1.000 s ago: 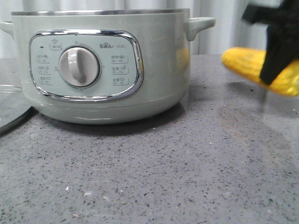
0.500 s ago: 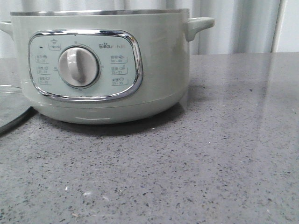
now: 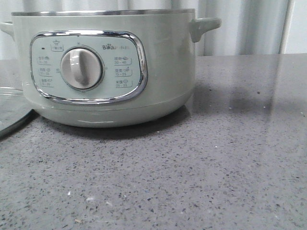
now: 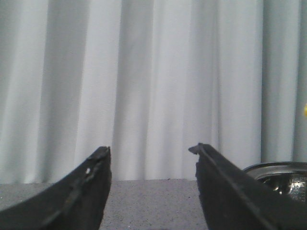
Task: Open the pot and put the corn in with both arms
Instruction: 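Lift the corn with the right gripper and lower it into the pot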
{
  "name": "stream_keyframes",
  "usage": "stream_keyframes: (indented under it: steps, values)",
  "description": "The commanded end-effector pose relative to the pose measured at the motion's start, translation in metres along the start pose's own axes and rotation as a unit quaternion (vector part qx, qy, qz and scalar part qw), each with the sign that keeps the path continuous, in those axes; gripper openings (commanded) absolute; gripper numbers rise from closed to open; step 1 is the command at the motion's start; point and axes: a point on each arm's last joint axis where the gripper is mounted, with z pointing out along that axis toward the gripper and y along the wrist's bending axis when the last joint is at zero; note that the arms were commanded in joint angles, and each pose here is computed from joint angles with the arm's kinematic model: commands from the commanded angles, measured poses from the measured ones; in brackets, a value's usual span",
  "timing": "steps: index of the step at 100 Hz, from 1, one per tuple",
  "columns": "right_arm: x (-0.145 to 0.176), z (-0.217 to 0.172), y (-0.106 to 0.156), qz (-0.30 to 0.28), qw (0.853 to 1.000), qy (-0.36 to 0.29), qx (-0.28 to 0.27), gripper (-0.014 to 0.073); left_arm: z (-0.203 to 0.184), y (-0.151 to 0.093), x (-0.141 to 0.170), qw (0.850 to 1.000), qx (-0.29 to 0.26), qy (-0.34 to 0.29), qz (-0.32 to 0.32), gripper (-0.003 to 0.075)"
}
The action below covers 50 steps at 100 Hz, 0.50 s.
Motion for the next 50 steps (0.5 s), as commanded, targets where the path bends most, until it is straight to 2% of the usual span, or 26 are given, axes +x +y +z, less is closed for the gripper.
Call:
stream_keyframes:
  steps: [1, 35, 42, 50]
  values:
    - [-0.022, -0.009, 0.001, -0.009, 0.998, -0.061, 0.004, 0.0466, 0.003, -0.001, -0.018, 0.999, 0.001, -0.053, -0.001, 0.0347]
    - [-0.027, -0.021, 0.006, -0.006, 0.998, -0.066, -0.007, 0.047, 0.003, -0.001, -0.018, 0.999, 0.001, -0.053, -0.001, 0.0347]
    - [-0.026, -0.03, 0.008, -0.009, 0.998, -0.062, -0.01, 0.0428, 0.003, -0.001, -0.018, 0.999, 0.001, -0.053, -0.001, 0.0347]
    - [-0.024, -0.043, 0.012, -0.012, 0.998, -0.056, -0.014, 0.0342, 0.003, -0.001, -0.018, 0.999, 0.001, -0.053, -0.001, 0.0347]
